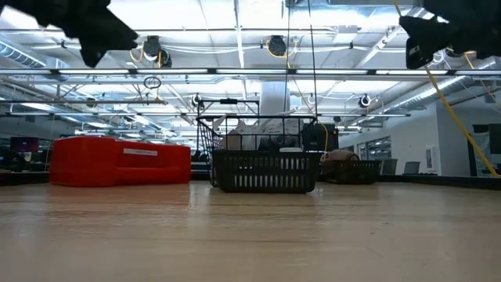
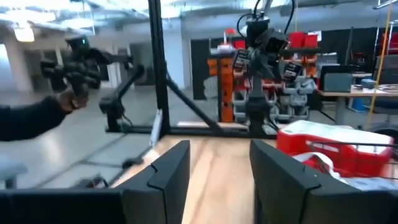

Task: Pick & place medical supplies in basket/bin
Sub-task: Return to Home Position

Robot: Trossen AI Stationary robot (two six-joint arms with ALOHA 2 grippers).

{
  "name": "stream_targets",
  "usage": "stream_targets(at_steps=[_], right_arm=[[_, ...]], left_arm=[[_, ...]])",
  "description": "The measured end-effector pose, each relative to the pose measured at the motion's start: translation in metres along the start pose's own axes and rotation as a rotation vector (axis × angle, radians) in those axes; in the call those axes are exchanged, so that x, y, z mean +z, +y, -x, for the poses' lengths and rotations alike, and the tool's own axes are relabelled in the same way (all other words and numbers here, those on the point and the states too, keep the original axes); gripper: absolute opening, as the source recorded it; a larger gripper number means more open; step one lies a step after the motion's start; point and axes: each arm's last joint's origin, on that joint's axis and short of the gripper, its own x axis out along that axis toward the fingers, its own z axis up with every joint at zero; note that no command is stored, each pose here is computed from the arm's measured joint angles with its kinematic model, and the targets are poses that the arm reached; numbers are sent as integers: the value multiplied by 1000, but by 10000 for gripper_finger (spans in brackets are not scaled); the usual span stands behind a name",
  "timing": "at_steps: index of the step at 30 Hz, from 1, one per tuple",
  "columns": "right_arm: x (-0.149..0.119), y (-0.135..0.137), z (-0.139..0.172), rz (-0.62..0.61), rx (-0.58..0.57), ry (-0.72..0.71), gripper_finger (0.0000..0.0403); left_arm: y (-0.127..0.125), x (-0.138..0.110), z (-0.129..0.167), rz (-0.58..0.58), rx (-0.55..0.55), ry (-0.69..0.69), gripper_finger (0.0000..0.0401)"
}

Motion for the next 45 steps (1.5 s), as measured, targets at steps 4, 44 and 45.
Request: stream_targets(at_steps=[4,44,45], right_arm=[[1,-3,4,-8,-109,-12,155],[-39,-10,17,37,-288,87,155],[-40,-10,17,38,-288,94,155]], left_arm=[[0,-27,-6,-104,-91,-77,108],[24,-103,1,-256,-166,-312,108],[24,-103,1,-265,-165,-312,108]])
